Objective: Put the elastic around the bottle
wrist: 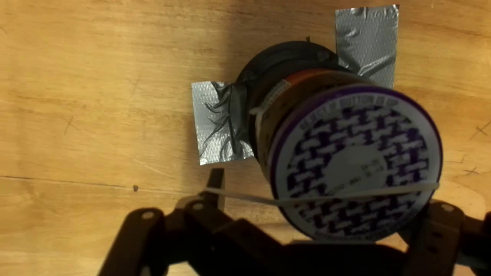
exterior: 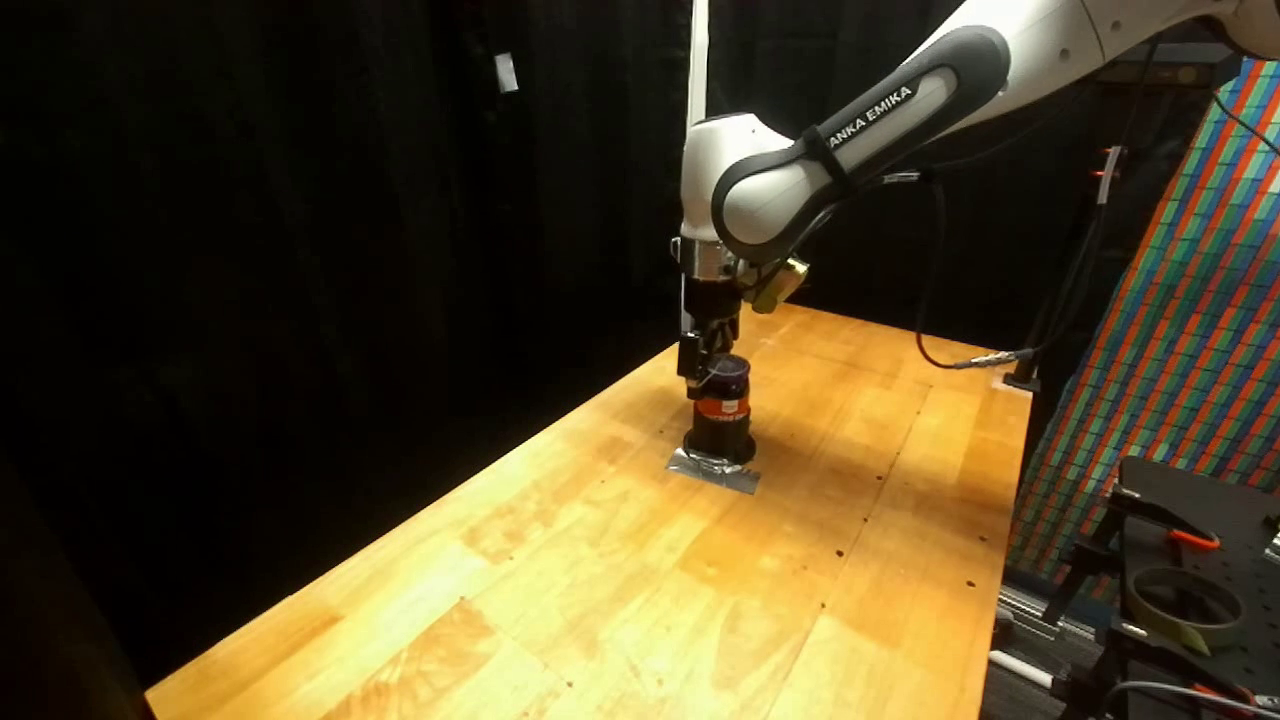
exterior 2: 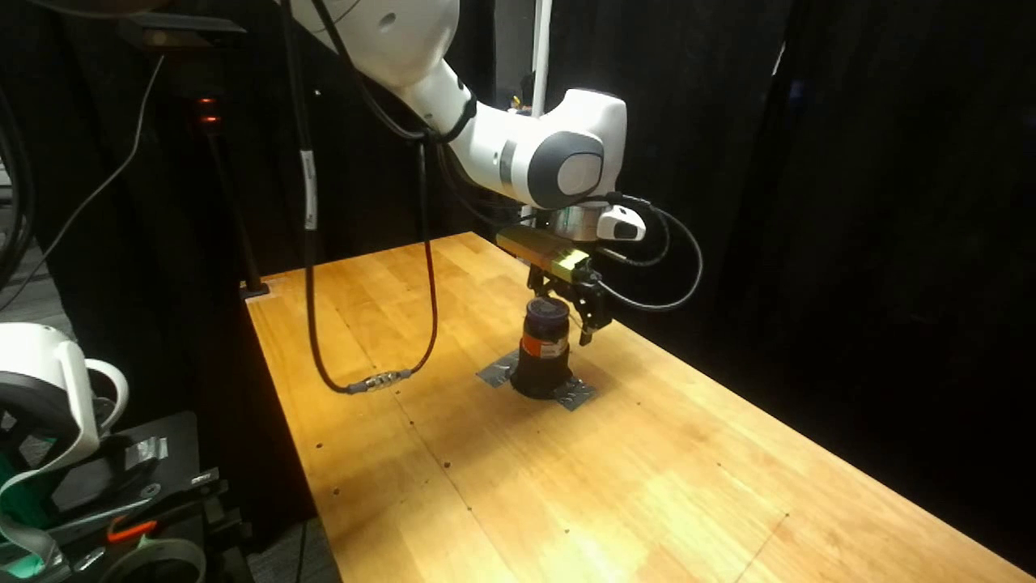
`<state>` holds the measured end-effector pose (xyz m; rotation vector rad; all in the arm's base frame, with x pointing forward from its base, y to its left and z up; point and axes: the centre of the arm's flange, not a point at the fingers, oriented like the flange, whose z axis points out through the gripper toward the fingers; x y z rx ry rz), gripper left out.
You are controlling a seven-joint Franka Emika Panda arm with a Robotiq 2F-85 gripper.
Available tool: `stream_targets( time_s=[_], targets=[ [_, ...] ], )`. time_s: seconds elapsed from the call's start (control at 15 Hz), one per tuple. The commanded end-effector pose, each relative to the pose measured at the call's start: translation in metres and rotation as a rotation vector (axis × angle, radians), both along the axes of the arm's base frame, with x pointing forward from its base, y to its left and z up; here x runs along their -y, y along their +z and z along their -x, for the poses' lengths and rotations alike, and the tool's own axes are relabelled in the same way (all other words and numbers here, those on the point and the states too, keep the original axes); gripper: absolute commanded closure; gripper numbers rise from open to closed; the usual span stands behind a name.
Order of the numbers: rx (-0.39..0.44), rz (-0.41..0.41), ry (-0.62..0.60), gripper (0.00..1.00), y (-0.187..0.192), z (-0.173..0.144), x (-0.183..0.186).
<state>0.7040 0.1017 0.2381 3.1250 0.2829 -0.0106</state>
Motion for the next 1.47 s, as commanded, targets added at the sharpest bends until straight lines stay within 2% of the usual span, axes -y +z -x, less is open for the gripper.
stream_targets(
  time_s=[0.0, 0.33, 0.6, 0.67, 0.73, 0.87, 1.07, 1.27, 1.4],
  targets=[
    [-0.048, 0.058, -0.021, 0.00, 0.008, 0.017, -0.007],
    [-0.052, 0.134, -0.041, 0.00, 0.030, 0.074, -0.020],
    [-0.046, 0.113, -0.027, 0.00, 0.038, 0.134, -0.019],
    [-0.032, 0.110, -0.022, 0.04, 0.039, 0.145, -0.018],
    [-0.002, 0.102, -0.015, 0.27, 0.038, 0.156, -0.017],
    [0.096, 0.073, -0.007, 0.29, 0.033, 0.171, -0.016],
    [0.260, 0.042, -0.006, 0.53, 0.018, 0.189, -0.019],
    [0.405, 0.047, -0.006, 0.77, 0.001, 0.207, -0.023],
    [0.486, 0.047, -0.002, 0.88, -0.011, 0.218, -0.024]
  ],
)
